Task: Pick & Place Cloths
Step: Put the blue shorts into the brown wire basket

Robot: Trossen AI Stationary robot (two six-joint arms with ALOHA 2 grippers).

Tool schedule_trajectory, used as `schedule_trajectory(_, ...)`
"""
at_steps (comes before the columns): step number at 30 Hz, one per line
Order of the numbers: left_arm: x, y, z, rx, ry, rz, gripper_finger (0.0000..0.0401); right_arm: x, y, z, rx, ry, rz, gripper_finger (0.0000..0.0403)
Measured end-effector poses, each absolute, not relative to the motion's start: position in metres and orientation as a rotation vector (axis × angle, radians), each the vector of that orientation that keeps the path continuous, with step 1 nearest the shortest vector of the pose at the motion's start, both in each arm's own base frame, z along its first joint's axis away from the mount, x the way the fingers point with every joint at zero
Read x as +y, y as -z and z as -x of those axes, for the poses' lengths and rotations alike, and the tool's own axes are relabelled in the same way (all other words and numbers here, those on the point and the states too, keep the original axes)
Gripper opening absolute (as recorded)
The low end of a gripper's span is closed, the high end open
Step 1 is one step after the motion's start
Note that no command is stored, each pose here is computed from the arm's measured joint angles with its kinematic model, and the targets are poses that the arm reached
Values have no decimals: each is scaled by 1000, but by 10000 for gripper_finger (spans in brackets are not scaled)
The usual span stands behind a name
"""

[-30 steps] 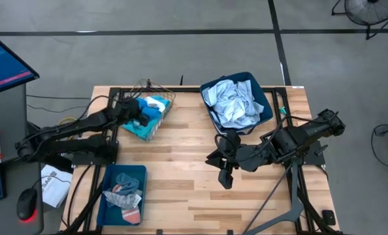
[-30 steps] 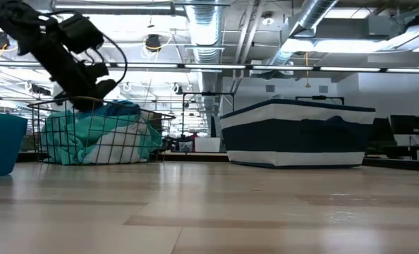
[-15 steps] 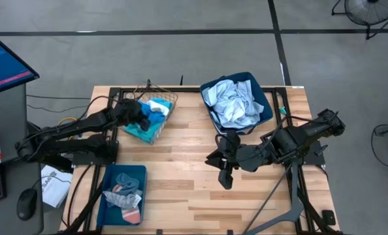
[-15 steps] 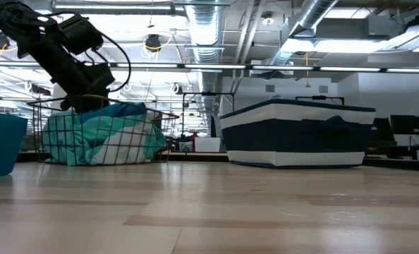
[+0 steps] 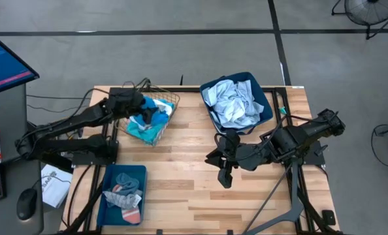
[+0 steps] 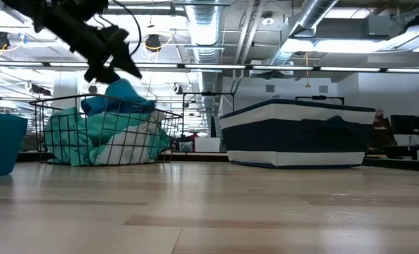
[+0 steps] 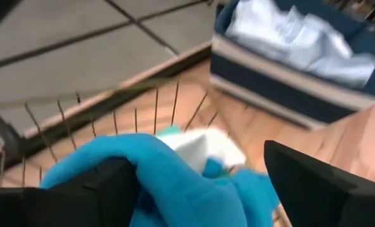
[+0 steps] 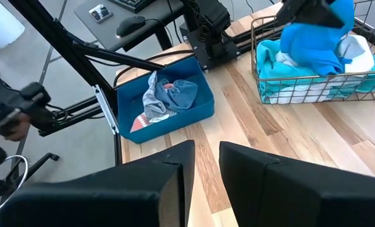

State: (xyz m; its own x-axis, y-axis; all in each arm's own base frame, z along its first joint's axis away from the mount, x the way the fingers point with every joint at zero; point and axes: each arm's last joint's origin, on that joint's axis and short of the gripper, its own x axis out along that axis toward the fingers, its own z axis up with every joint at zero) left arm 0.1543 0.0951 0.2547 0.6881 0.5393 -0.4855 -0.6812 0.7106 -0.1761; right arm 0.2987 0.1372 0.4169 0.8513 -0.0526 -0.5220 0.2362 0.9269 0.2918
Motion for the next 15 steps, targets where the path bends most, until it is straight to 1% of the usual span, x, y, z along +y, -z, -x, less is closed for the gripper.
schedule_trajectory(5, 92, -289, -158, 325, -624, 348, 283, 136, -417, -300, 531, 150, -326, 71)
schedule_trajectory(7, 89, -306, -158, 275, -590, 339, 264, 133, -419, -300, 518, 148, -319, 71)
schedule_trajectory(9, 85, -320, -154, 257, -595, 326, 238, 130, -423, -300, 494, 143, -304, 71)
schedule_trajectory(12, 83, -330, -143, 281, -684, 276, 192, 122, -429, -299, 472, 141, -265, 71)
schedule_trajectory(15, 82, -327, -131, 351, -846, 214, 143, 114, -431, -301, 461, 159, -258, 71)
